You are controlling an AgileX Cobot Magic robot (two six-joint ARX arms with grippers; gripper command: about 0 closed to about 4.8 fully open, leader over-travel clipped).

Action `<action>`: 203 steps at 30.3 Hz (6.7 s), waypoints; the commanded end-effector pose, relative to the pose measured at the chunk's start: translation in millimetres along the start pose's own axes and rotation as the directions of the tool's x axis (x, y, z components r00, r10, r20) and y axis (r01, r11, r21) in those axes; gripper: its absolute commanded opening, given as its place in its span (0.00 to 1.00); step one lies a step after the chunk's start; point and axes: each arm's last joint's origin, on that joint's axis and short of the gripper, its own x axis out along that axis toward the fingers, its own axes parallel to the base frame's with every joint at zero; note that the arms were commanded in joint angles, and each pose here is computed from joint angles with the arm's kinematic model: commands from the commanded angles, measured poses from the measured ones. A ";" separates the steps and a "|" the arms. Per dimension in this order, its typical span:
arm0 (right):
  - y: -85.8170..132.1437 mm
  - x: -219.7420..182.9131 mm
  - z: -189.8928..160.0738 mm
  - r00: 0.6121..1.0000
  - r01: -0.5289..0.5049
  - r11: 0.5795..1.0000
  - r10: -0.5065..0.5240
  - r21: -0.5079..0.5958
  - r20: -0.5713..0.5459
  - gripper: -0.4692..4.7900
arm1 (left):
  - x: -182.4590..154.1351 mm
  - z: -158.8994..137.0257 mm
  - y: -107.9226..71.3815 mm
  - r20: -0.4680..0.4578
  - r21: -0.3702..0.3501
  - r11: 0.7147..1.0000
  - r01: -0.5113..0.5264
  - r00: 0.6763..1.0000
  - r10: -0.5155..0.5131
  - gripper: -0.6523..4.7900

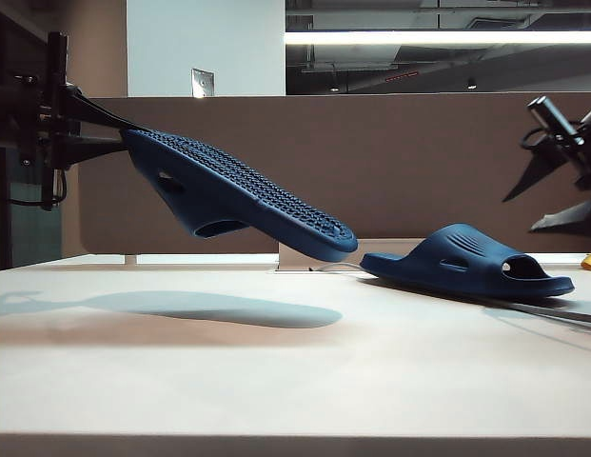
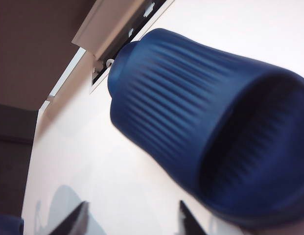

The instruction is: Interlock the pair of blue slippers on the table with their fronts facing up.

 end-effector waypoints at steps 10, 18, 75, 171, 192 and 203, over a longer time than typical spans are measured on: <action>-9.3 24.9 9.2 0.999 0.026 0.997 -0.024 0.079 -0.025 0.52 | -1.3 3.4 -1.9 0.076 -0.072 0.997 -0.030 0.996 0.036 0.11; -10.1 26.1 10.1 1.000 0.028 0.997 -0.027 0.074 -0.009 0.52 | -1.2 4.6 -2.8 0.098 -0.057 0.998 -0.035 0.994 0.041 0.11; -52.5 -8.1 19.7 0.969 0.193 0.981 -0.194 -0.021 -0.154 0.54 | -9.4 8.5 -2.5 0.124 -0.069 0.997 -0.033 0.991 0.042 0.11; 76.3 -28.9 -26.1 0.990 -0.130 0.207 -0.021 -0.970 -0.137 0.12 | -22.2 18.0 3.5 0.361 -0.630 0.770 0.103 0.917 0.172 0.17; 132.9 -40.2 -53.4 0.994 0.079 -0.065 0.075 -0.995 0.074 0.09 | -21.4 15.3 5.8 0.314 -0.638 0.766 0.073 0.933 0.173 0.17; 125.5 -52.6 -52.0 0.972 0.234 0.349 -0.118 -0.908 0.205 0.09 | -21.5 15.4 5.6 0.314 -0.636 0.768 0.073 0.934 0.171 0.17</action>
